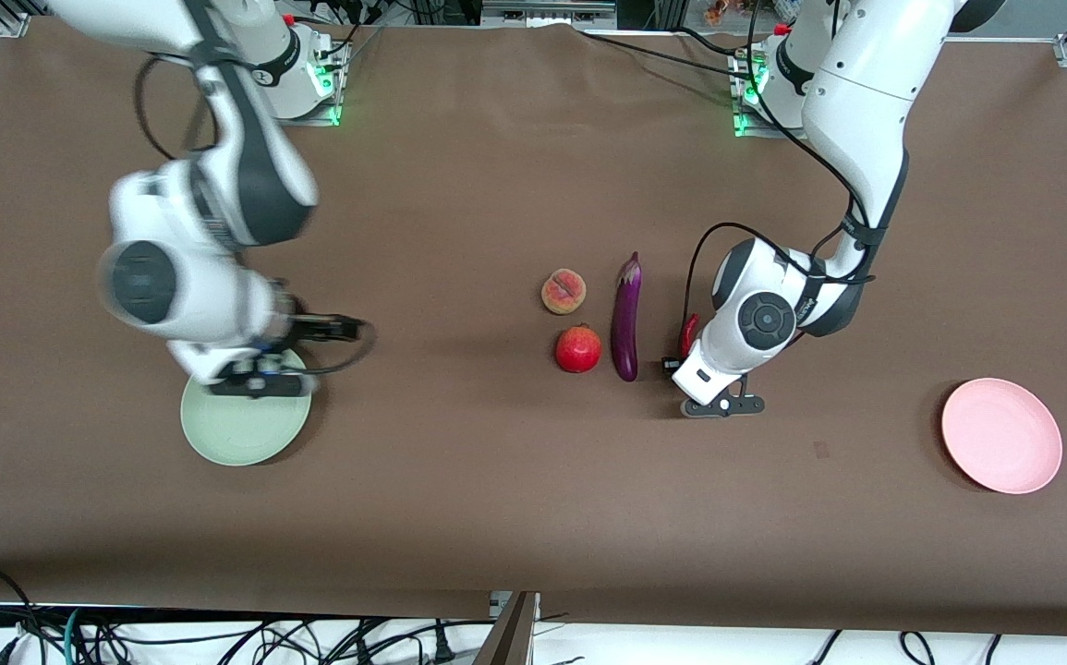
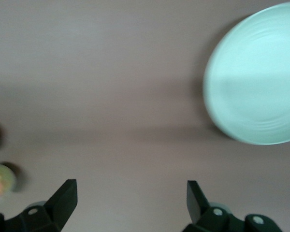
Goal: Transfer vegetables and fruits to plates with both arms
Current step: 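Grasp the red chili with the left gripper while the right gripper reaches the peach, then place the chili on the pink plate while the right gripper grasps the peach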
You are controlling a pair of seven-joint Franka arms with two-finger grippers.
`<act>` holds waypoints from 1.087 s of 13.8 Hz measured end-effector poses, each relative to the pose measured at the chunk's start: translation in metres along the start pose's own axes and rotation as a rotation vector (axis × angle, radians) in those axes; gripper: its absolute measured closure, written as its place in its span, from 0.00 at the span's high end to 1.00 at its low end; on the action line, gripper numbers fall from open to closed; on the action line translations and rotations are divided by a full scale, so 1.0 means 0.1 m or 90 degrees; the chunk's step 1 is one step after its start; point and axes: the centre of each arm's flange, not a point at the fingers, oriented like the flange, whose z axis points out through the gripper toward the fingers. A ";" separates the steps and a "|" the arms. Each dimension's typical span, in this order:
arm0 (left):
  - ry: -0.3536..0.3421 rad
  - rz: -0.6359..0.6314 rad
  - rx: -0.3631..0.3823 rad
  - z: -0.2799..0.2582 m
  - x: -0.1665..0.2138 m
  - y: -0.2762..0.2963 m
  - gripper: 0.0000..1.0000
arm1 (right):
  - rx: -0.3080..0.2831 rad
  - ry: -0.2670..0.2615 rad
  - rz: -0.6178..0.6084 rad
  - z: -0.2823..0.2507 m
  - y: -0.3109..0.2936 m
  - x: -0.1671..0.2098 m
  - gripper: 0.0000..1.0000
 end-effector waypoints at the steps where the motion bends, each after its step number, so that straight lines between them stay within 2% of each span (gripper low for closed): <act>1: 0.001 -0.001 0.000 -0.01 0.01 -0.01 0.29 | -0.001 0.007 0.017 0.15 -0.36 -0.12 1.00; 2: 0.003 -0.002 0.000 -0.03 0.02 -0.02 0.26 | 0.000 0.016 0.031 0.31 -0.70 -0.26 1.00; 4: 0.002 -0.005 0.006 -0.17 0.07 -0.11 0.26 | 0.004 0.031 0.044 0.59 -1.28 -0.56 1.00; 6: -0.007 -0.003 0.016 -0.50 0.18 -0.35 0.26 | 0.009 0.041 0.045 0.81 -1.67 -0.80 1.00; 10: -0.042 0.084 0.038 -1.18 0.39 -1.42 0.26 | 0.021 0.058 0.034 1.14 -2.13 -1.12 1.00; 13: -0.050 0.174 0.138 -1.25 0.51 -2.33 0.26 | 0.036 0.074 0.032 1.42 -2.37 -1.27 1.00; 15: -0.057 0.225 0.203 -1.29 0.57 -2.74 0.26 | 0.041 0.079 0.026 1.58 -2.48 -1.36 1.00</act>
